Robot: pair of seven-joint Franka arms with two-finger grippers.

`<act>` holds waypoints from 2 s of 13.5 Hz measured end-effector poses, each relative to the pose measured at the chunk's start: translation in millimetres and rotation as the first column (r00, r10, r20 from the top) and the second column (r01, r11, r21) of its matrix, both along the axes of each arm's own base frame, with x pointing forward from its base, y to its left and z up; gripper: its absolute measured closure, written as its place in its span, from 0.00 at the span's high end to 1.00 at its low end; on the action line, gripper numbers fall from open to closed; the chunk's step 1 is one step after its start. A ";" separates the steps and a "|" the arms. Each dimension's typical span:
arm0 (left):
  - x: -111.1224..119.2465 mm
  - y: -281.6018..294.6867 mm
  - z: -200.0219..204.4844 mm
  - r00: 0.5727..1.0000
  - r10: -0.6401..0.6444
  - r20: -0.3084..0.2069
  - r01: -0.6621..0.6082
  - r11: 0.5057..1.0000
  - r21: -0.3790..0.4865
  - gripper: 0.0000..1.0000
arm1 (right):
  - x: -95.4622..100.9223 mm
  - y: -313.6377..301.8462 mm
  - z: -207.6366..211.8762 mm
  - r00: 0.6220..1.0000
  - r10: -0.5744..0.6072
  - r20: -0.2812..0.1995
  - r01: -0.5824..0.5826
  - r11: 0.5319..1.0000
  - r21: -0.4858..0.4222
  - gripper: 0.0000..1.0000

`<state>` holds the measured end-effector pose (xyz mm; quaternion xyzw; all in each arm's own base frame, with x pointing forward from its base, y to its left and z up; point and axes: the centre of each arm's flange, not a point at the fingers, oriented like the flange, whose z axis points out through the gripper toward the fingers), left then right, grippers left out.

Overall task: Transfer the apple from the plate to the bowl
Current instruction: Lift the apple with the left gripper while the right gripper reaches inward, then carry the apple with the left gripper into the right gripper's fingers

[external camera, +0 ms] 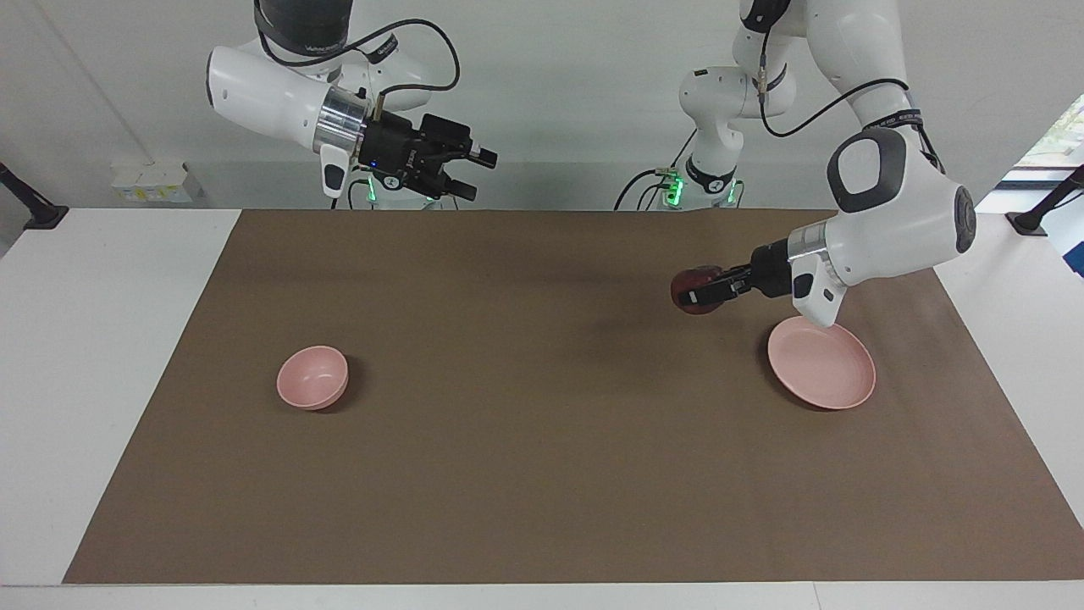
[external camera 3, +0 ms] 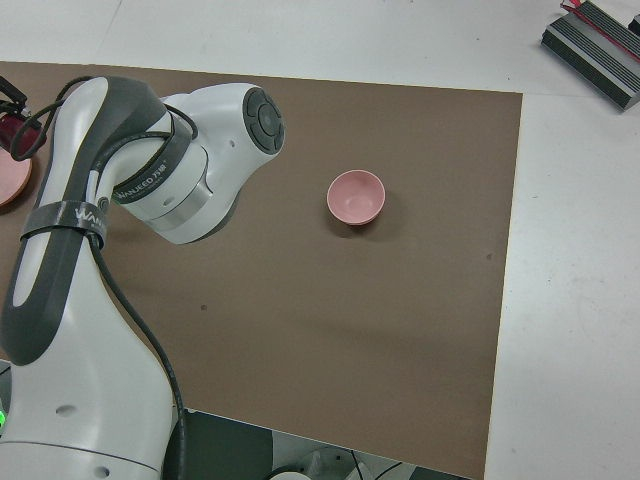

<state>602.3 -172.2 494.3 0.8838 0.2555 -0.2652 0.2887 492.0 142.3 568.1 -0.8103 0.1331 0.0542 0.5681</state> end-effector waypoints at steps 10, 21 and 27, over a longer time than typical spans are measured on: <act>-42.6 -94.5 27.0 0.869 0.128 -0.478 -0.310 0.893 -0.326 0.78 | -12.4 54.9 -75.1 0.997 -0.071 0.040 0.065 0.989 0.129 1.00; -99.8 -159.3 -3.0 0.752 0.191 -0.631 -0.493 0.798 -0.346 0.78 | -15.5 69.4 -73.0 0.995 -0.101 0.023 0.096 0.981 0.166 1.00; -103.6 -166.5 -2.5 0.749 0.198 -0.633 -0.501 0.794 -0.345 0.78 | -15.4 69.3 -73.0 0.995 -0.102 0.023 0.096 0.981 0.166 0.99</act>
